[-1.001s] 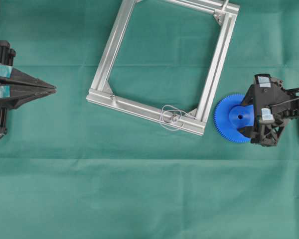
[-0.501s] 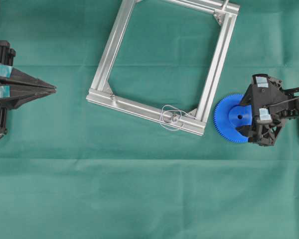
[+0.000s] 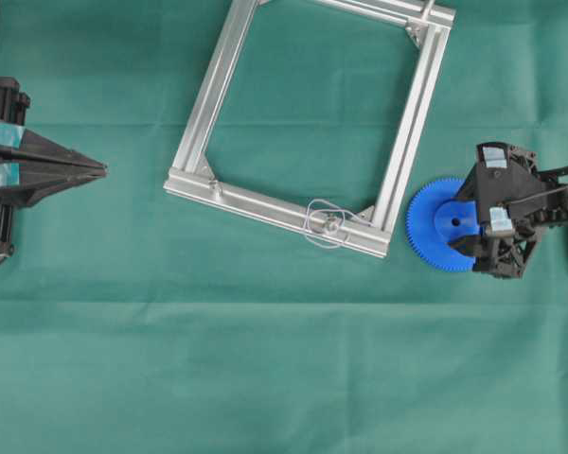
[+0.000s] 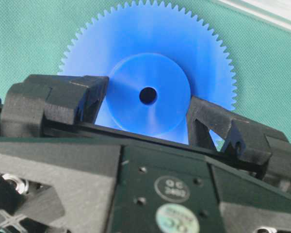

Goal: Find the location of the shaft and insert the gear.
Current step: 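Lower the right gripper over the blue gear hub and close on it, then lift the blue gear with the right gripper and tilt it upright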

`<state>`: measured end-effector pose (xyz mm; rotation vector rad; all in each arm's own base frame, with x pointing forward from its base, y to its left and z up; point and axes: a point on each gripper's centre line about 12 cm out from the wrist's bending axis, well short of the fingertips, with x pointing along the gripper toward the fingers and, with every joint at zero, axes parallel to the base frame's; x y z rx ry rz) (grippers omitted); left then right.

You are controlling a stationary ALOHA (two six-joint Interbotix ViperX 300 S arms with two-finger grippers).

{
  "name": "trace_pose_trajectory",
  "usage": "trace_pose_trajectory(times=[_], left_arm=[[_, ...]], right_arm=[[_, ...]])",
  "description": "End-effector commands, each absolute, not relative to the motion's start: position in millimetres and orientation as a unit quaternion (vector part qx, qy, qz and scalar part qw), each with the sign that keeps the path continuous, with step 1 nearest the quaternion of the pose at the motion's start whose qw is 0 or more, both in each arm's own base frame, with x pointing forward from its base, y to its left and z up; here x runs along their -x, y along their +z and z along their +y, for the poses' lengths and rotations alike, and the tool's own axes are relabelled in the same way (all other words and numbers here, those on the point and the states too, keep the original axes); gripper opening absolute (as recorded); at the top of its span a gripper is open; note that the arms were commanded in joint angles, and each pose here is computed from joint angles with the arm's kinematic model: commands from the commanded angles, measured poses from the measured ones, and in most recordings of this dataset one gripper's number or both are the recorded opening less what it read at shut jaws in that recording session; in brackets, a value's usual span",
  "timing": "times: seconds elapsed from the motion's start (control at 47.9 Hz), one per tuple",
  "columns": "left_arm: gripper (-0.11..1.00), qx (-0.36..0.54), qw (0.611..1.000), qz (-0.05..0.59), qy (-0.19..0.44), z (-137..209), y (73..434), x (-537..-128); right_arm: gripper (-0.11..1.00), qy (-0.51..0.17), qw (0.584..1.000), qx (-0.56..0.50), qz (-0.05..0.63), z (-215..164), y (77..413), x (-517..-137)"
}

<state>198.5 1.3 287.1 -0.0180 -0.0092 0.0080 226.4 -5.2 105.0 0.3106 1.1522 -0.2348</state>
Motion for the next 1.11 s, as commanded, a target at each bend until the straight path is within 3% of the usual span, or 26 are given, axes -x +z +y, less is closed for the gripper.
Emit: trace_pose_trajectory(times=[0.0, 1.085], left_arm=[[0.01, 0.01, 1.0, -0.021, 0.006, 2, 300, -201], [0.01, 0.01, 1.0, -0.018, 0.006, 2, 299, -202]], right_arm=[[0.69, -0.113, 0.82, -0.15, 0.54, -6, 107, -228], [0.69, -0.118, 0.84, -0.143, 0.509, -10, 213, -251]])
